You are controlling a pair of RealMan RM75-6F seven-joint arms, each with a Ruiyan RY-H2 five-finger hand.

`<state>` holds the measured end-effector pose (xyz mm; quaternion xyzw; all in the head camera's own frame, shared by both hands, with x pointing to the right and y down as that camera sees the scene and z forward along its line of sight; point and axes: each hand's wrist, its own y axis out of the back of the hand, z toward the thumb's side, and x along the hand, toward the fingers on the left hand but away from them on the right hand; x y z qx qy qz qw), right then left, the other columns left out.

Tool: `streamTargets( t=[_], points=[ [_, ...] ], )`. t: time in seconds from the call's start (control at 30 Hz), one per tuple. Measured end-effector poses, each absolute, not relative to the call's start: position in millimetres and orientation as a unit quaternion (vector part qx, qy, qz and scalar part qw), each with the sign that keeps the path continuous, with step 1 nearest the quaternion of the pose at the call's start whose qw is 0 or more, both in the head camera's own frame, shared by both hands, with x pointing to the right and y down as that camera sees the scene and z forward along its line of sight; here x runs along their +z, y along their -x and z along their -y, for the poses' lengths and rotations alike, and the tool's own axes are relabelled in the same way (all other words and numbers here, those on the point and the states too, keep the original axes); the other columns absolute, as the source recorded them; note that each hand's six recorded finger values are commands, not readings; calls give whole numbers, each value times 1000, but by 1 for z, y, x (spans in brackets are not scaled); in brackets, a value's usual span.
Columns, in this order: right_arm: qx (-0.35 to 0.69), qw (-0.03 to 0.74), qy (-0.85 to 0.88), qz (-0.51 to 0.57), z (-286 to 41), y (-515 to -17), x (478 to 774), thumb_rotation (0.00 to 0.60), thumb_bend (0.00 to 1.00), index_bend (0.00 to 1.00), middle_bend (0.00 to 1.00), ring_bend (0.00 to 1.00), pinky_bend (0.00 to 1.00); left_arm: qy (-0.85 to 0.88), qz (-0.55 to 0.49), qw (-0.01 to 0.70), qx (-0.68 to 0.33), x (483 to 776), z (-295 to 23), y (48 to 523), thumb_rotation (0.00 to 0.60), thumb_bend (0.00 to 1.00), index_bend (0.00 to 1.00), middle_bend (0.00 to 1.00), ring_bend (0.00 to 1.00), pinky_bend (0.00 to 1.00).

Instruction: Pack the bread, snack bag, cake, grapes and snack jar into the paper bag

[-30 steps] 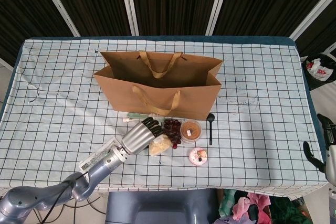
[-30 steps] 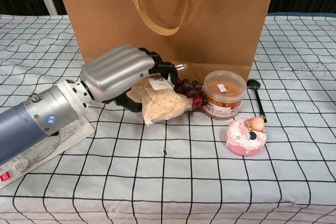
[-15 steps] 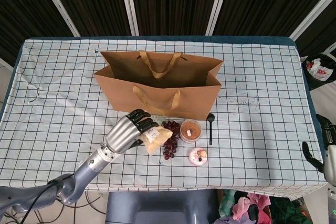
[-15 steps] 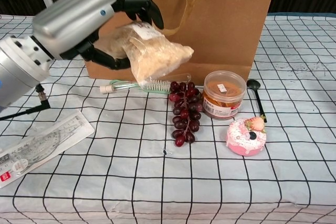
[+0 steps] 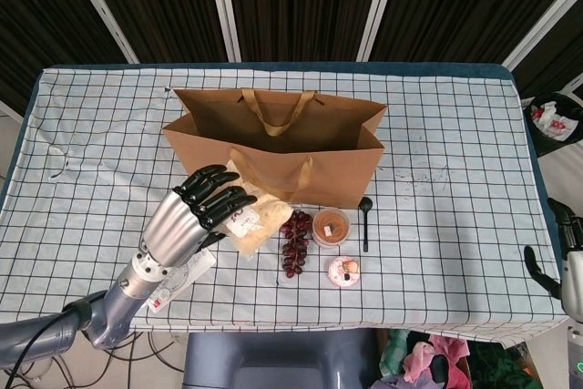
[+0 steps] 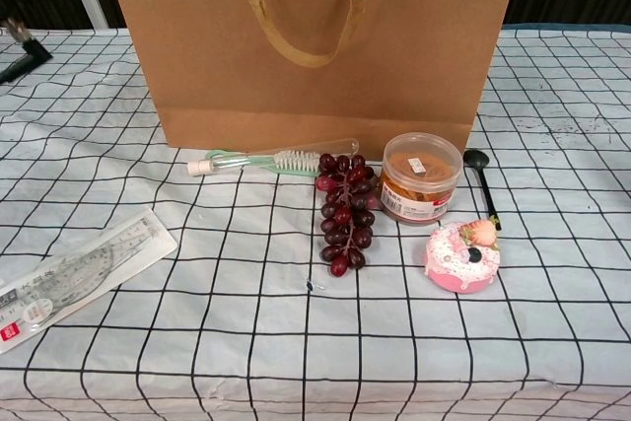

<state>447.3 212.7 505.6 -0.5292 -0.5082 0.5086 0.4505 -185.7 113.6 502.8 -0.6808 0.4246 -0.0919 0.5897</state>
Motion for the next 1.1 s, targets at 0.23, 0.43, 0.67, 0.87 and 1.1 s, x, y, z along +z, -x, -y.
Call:
streamTargets(
  t=[0.23,0.43,0.67,0.87,1.1],
  points=[
    [516,448,527,506,-213,-450,509,600,328,105,177,298,242,670,-424,597,-118,481,-74,178,600,334,359,463,302,333],
    [519,447,526,504,-212,-451,511,600,328,104,177,297,241,667,-415,591,-181,483,-28,162,600,334,359,463,302,333],
    [519,446,524,507,-212,-453,511,600,328,104,178,297,242,667,-398,589,-223,495,3,136,600,334,361,463,302,336],
    [521,444,522,509,-212,-456,511,600,328,103,178,298,242,662,-397,589,-240,513,9,126,600,304,344,443,292,333],
    [519,447,527,504,-213,-453,513,600,327,104,178,297,242,663,-379,586,-272,536,9,115,600,161,317,392,256,317]
  ],
)
